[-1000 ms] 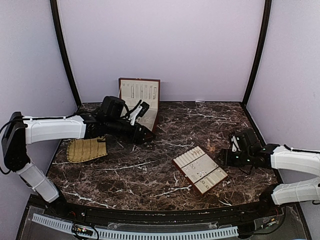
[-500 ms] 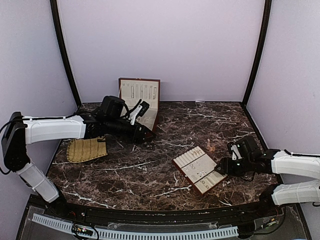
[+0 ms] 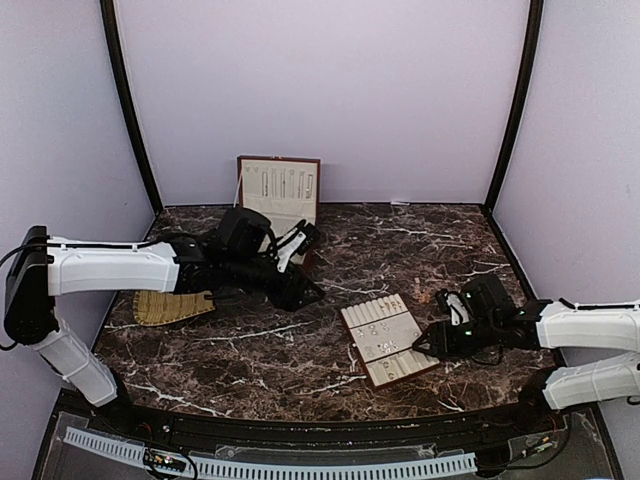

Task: Organize the mixed jewelry
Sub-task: Adjust the compartment layer at the center of the board, then pick up the earring from the center of the board.

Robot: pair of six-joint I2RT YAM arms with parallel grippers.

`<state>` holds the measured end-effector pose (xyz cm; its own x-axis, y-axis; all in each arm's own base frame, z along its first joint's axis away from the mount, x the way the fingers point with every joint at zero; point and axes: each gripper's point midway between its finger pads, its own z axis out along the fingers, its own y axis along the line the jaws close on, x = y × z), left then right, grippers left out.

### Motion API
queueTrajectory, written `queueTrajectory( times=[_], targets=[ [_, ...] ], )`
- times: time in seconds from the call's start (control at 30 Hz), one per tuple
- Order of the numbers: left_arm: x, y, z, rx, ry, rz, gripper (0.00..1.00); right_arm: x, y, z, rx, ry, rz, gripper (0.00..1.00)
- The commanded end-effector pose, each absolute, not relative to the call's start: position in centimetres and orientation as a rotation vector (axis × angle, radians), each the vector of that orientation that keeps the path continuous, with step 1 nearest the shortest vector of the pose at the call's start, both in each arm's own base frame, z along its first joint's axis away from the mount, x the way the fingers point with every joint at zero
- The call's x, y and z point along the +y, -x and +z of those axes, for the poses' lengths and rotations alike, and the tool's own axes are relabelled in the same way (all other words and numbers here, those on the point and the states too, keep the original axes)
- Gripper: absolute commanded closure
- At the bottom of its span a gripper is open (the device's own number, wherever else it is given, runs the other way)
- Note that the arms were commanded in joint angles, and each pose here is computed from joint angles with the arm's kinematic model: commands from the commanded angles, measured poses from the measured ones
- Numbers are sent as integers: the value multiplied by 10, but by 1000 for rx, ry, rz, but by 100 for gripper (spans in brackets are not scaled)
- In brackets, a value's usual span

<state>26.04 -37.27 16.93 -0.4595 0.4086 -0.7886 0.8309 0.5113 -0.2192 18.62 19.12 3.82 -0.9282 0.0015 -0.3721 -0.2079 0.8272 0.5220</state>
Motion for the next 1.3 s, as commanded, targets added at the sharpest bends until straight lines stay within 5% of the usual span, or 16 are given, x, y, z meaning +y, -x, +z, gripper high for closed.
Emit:
queueTrajectory(
  times=[0.0,0.4,0.6,0.87,1.27],
  targets=[
    [-374,-235,139,2123,-1054,-745,39,194,-208,57,2549,151,770,35],
    [-410,-138,70,2150,-1256,-804,52,215,-221,108,2316,250,894,33],
    [-402,-142,69,2196,-1115,-819,54,255,-199,130,2254,512,884,40],
    [-390,-158,64,2280,-923,-786,55,316,-177,112,2366,678,813,64],
    [-358,-184,78,2259,-655,-793,55,368,-157,60,2552,710,620,71]
  ],
)
